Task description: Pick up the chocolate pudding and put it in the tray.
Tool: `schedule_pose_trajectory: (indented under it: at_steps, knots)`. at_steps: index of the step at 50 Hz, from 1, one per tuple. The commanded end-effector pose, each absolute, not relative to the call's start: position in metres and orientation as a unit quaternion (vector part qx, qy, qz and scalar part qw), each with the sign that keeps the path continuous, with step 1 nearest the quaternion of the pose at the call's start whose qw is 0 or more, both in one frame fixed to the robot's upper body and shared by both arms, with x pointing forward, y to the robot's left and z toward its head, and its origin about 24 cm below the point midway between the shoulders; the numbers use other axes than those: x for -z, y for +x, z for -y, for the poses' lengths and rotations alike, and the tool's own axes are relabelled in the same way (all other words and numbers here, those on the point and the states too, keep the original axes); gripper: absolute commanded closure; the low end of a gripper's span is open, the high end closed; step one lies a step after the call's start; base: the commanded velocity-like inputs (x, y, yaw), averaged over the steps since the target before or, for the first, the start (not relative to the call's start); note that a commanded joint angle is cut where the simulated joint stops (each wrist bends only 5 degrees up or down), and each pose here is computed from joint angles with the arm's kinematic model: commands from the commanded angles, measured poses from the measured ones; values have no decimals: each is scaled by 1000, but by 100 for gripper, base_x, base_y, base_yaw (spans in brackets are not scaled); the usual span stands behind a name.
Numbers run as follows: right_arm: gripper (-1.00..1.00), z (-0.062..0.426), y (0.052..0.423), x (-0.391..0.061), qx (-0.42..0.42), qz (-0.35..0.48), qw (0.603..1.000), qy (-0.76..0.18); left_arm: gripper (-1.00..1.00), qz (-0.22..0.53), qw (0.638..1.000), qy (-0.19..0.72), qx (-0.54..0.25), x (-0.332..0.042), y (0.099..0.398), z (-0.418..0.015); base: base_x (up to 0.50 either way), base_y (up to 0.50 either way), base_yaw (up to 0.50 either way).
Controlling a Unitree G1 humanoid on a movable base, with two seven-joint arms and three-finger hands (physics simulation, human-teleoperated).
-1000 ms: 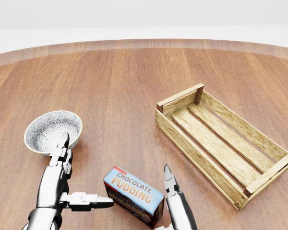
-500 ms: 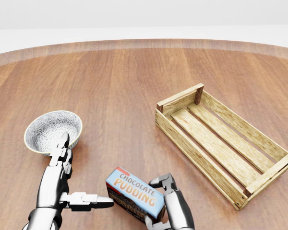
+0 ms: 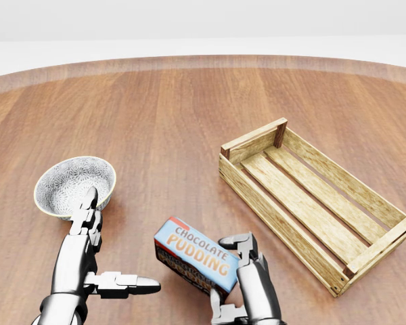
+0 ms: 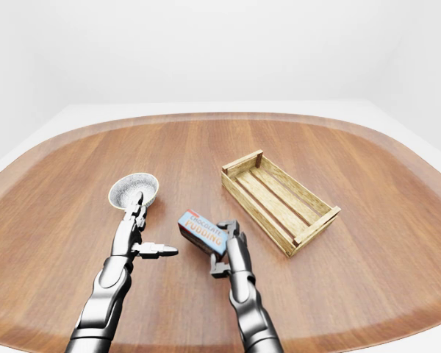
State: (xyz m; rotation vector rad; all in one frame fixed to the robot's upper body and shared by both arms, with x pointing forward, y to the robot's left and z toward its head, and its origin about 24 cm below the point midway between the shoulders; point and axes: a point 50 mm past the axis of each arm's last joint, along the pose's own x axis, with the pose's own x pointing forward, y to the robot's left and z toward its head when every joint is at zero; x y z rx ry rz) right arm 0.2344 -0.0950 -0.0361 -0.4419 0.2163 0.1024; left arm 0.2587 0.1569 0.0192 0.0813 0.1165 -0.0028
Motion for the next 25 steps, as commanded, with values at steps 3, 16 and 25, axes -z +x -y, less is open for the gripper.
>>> schedule_pose_trajectory:
  at_steps: [3,16,25]
  knots:
    - [100,95,242,-6,-44,-24,984,-169,-100,-56,998,37,5,-21,258,-156,0,0,0]
    - [100,98,245,-11,-38,-15,985,-165,-100,-55,998,37,5,-21,259,-156,0,0,0]
    - [100,96,246,-32,-44,26,987,-150,-100,-55,998,37,5,-21,259,-156,0,0,0]
